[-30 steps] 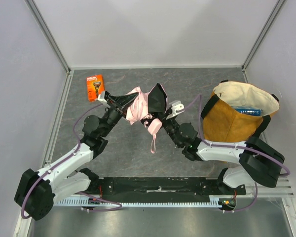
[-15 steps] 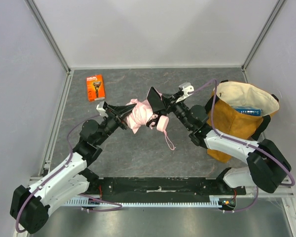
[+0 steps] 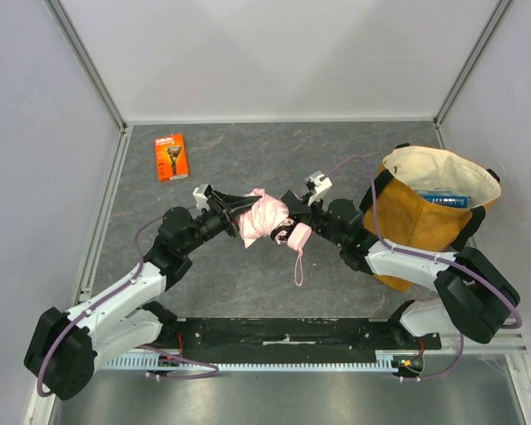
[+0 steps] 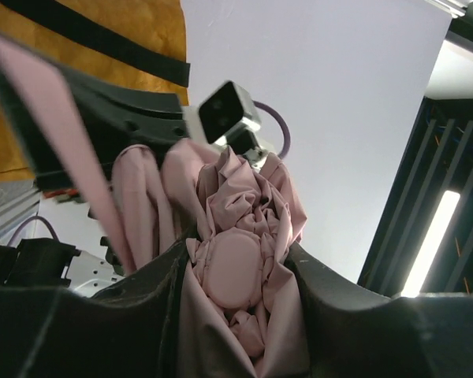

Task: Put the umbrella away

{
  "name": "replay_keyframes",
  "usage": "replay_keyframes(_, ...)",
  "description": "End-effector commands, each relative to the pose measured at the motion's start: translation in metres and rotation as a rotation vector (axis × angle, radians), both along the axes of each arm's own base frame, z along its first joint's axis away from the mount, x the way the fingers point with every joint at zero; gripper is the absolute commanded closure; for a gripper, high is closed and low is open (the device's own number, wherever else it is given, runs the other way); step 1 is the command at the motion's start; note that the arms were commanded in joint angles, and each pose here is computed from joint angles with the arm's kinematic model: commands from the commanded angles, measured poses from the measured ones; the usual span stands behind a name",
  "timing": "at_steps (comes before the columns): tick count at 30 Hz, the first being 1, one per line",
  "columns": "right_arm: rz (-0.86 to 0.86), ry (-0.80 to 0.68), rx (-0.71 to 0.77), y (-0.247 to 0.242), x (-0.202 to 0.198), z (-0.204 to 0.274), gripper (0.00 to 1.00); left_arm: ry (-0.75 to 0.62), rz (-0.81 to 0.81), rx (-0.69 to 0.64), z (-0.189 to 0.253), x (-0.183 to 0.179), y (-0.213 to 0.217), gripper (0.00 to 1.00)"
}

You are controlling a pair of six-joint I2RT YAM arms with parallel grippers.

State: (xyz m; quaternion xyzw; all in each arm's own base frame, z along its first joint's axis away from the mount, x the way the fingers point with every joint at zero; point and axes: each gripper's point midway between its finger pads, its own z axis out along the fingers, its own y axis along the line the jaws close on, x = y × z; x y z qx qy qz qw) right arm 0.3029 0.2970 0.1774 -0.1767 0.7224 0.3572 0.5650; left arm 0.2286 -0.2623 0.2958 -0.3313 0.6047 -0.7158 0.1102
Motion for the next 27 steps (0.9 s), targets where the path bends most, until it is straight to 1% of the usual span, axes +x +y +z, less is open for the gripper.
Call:
replay_keyframes(1, 0.059, 0.242, -0.050, 0.007, -0.032, -0.050, 1.00, -0.075, -0.151, -0.213, 0.072, -0.022, -0.001, 0.98)
replay_keyframes(2, 0.075, 0.261, -0.051, 0.009, -0.040, -0.053, 1.00, -0.074, -0.143, -0.222, 0.074, -0.020, -0.001, 0.98)
replay_keyframes(3, 0.087, 0.277, -0.063, 0.011, -0.047, -0.056, 0.97, -0.070, -0.127, -0.226, 0.075, -0.015, -0.001, 0.98)
replay_keyframes(5, 0.092, 0.319, -0.098, 0.012, -0.051, -0.061, 0.94, -0.063, -0.104, -0.226, 0.076, -0.007, 0.000, 0.98)
replay_keyframes(8, 0.117, 0.388, -0.135, 0.014, -0.059, -0.066, 0.85, -0.061, -0.070, -0.225, 0.076, 0.006, 0.004, 0.98)
replay_keyframes(11, 0.127, 0.460, -0.134, 0.014, -0.069, -0.068, 0.77, -0.068, -0.051, -0.232, 0.074, 0.018, 0.009, 0.98)
replay_keyframes(14, 0.132, 0.529, -0.130, 0.012, -0.079, -0.069, 0.66, -0.083, -0.028, -0.229, 0.072, 0.028, 0.014, 0.98)
replay_keyframes(19, 0.100, 0.624, -0.195, -0.003, -0.092, -0.067, 0.45, -0.120, 0.004, -0.206, 0.067, 0.044, 0.019, 0.98)
replay_keyframes(22, 0.051, 0.668, -0.236, -0.016, -0.097, -0.066, 0.36, -0.143, 0.003, -0.200, 0.065, 0.051, 0.018, 0.98)
replay_keyframes(25, -0.012, 0.740, -0.219, -0.026, -0.102, -0.063, 0.26, -0.176, -0.003, -0.200, 0.066, 0.054, 0.016, 0.98)
replay_keyframes(27, -0.053, 0.794, -0.166, -0.027, -0.103, -0.056, 0.23, -0.209, -0.001, -0.205, 0.069, 0.058, 0.017, 0.98)
